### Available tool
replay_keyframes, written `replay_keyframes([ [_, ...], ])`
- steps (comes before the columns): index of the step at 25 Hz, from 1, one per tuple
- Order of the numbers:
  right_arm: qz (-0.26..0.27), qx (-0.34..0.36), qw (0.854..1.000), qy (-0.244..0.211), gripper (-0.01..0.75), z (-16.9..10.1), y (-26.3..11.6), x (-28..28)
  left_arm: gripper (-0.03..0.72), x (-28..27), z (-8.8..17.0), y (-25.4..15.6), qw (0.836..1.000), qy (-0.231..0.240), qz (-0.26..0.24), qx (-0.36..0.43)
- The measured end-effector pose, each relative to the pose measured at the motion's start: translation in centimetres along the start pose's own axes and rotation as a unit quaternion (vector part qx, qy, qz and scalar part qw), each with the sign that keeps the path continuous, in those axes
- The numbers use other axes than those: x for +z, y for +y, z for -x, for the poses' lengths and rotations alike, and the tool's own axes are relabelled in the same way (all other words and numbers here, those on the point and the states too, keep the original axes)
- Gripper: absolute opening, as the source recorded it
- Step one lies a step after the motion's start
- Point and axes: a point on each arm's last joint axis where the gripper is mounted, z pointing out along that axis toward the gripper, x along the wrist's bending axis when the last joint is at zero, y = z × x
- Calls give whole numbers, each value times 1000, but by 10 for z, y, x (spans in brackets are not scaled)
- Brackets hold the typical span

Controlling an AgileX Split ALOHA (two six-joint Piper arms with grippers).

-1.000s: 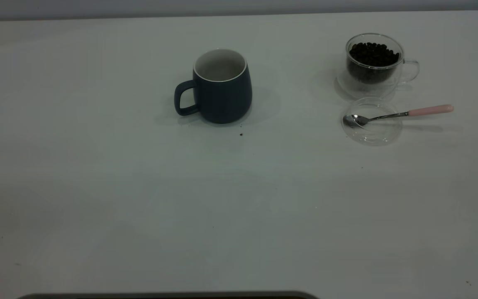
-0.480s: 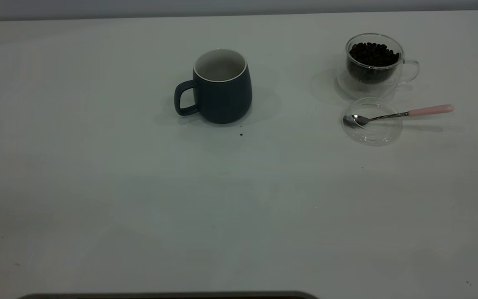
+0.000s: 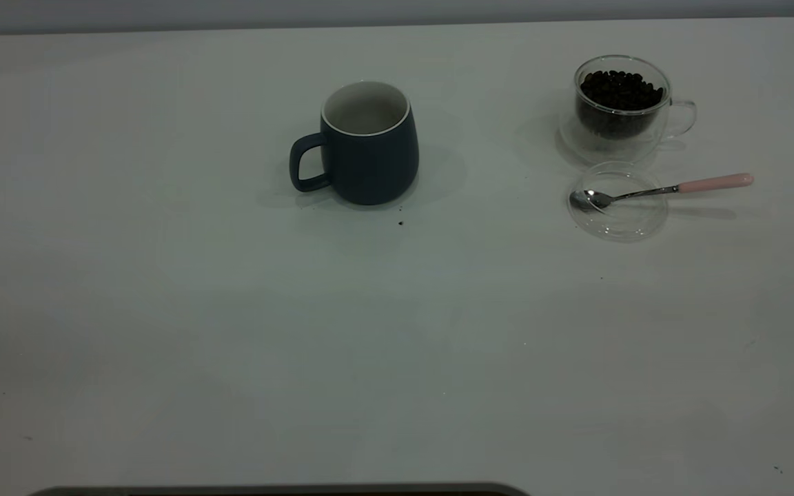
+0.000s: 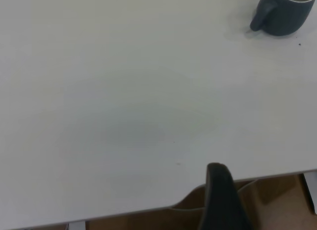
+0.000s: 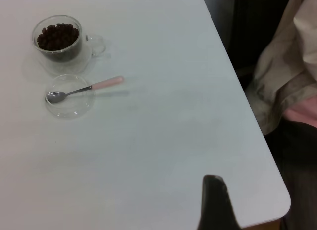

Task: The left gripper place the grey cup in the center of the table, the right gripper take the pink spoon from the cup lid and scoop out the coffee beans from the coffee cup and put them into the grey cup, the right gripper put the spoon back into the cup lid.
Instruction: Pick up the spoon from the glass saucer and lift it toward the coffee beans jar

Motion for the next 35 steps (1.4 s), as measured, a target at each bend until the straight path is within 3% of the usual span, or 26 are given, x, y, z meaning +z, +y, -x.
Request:
replay_keyframes([
  [22,-5,4,1000,11,531,-2,0,1,516,0,0,0,1000,0,0,1],
  [30,-126,-48,989,68,529,-26,28,40,516,0,0,0,1000,0,0,1],
  [35,-164,-103,974,115,529,-47,63,90,516,0,0,0,1000,0,0,1],
])
